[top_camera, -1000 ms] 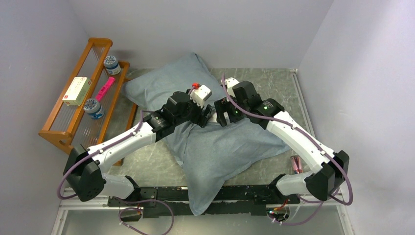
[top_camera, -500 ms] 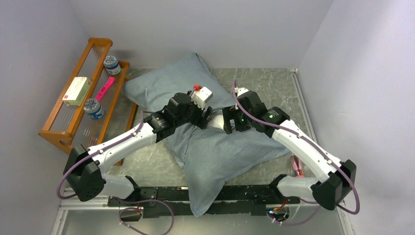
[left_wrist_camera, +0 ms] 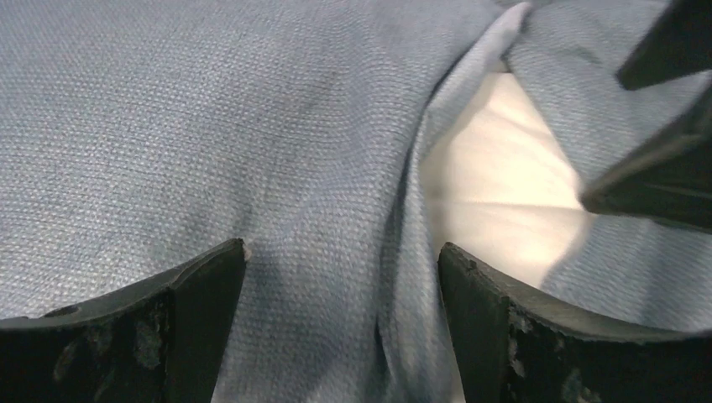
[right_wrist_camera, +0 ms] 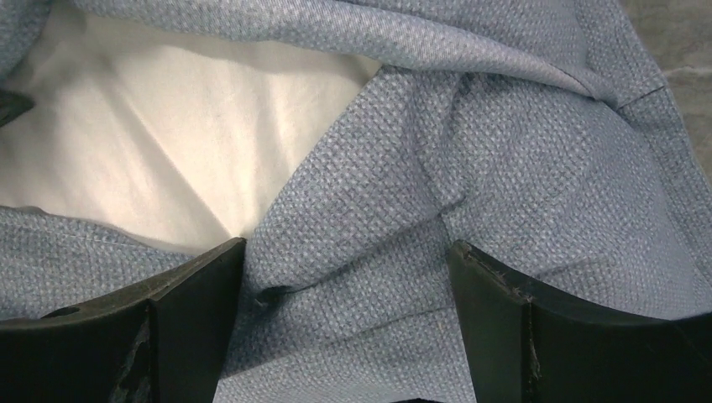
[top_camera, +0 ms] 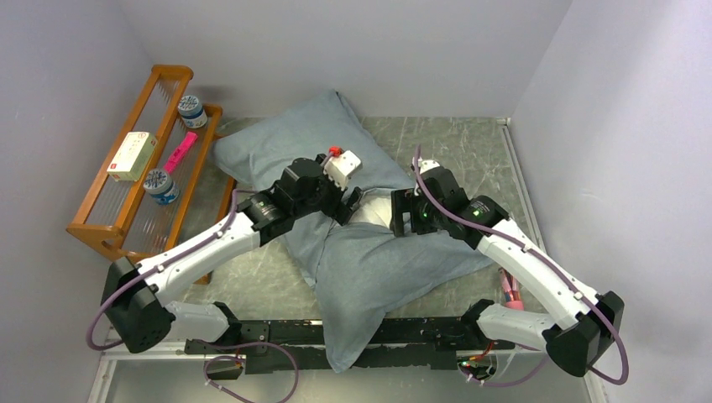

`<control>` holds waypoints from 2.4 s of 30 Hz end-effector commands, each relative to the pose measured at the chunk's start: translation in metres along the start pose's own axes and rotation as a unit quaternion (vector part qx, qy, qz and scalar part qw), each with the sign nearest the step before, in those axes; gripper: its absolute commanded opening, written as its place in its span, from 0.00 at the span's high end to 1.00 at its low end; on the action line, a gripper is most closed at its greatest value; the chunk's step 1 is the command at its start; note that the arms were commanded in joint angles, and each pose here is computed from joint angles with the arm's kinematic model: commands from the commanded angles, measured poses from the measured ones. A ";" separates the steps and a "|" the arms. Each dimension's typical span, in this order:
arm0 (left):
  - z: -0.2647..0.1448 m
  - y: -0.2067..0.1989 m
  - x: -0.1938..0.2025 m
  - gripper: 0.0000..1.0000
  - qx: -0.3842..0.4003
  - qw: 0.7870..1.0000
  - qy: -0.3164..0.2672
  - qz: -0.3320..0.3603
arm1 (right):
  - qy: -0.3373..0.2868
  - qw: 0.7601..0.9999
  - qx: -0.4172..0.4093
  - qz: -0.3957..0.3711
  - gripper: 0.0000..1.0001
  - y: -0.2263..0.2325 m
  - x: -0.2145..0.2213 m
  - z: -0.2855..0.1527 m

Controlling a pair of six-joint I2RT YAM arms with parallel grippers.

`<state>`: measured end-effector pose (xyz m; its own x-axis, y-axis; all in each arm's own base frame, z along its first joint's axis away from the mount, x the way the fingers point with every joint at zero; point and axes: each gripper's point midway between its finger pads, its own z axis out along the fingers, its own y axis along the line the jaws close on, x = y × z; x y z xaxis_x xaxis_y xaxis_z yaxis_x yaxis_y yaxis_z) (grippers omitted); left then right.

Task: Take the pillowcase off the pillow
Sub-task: Remove the pillow from the pillowcase.

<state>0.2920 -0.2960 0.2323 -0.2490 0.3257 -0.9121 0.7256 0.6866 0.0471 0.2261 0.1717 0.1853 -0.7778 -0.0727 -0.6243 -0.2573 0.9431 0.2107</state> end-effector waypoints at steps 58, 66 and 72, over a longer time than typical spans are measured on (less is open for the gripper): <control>-0.044 -0.266 0.037 0.12 0.236 0.971 -0.022 0.035 | -0.079 0.991 0.026 0.102 0.01 -0.024 0.010 -0.026; -0.039 -0.289 0.034 0.12 0.276 0.960 -0.022 0.045 | -0.070 0.993 0.016 0.093 0.05 -0.015 0.003 -0.024; -0.037 -0.298 0.016 0.12 0.285 0.956 -0.041 0.052 | -0.040 0.989 0.096 0.102 0.14 -0.041 0.017 -0.019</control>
<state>0.0848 -0.4476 0.1901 -0.1362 0.3688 -0.9195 0.9440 0.3299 -0.0075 0.2151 0.1403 0.1789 -0.7455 0.1229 -0.6550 -0.0558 0.9679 0.2450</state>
